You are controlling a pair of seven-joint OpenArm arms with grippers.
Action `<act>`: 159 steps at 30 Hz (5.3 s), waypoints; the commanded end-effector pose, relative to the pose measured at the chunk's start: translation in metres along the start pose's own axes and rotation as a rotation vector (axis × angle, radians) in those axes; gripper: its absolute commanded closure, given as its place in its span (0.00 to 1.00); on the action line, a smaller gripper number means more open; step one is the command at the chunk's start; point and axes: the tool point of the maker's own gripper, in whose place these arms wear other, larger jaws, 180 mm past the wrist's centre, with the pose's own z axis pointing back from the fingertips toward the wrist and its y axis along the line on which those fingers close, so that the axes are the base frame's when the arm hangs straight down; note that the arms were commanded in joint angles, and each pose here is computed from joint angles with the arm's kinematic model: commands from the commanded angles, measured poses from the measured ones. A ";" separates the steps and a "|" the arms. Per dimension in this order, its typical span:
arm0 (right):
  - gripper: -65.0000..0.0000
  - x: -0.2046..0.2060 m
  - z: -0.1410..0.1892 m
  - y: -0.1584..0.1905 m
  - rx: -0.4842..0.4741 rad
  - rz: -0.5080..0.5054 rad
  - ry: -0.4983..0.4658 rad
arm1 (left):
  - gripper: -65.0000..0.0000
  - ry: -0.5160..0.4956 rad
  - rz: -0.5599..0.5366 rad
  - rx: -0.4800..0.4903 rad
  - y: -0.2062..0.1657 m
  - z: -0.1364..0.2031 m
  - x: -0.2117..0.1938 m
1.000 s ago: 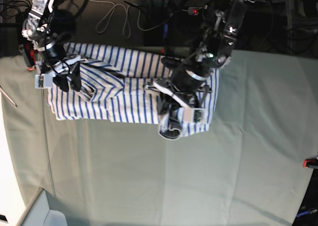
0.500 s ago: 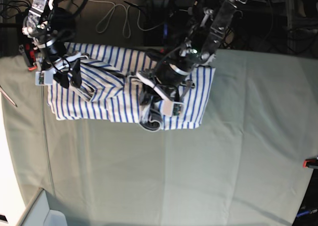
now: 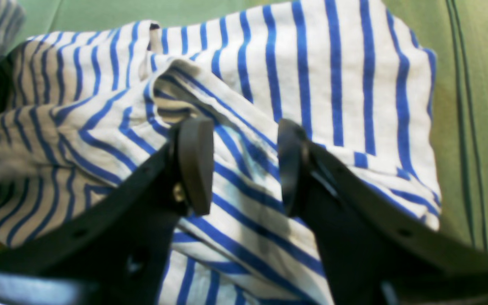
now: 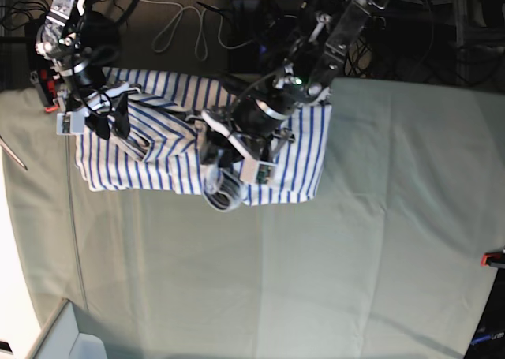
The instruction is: Layout the t-shirt on the table in an organized manner, then fold the t-shirt properly
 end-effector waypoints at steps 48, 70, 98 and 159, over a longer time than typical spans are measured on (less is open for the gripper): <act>0.40 -0.003 0.003 -0.075 -0.207 -0.075 0.097 | 0.52 -0.261 0.050 0.452 0.183 0.111 0.077; 1.00 -0.036 -0.019 -0.039 -0.087 -0.072 0.197 | 0.52 -0.291 0.059 0.499 0.197 0.126 0.084; 1.00 0.079 0.014 0.129 0.228 0.201 -0.109 | 0.52 -0.379 0.093 0.680 0.252 0.183 0.101; 0.65 0.026 -0.064 0.322 0.696 0.245 0.067 | 0.52 -0.296 0.113 0.793 0.267 0.231 0.052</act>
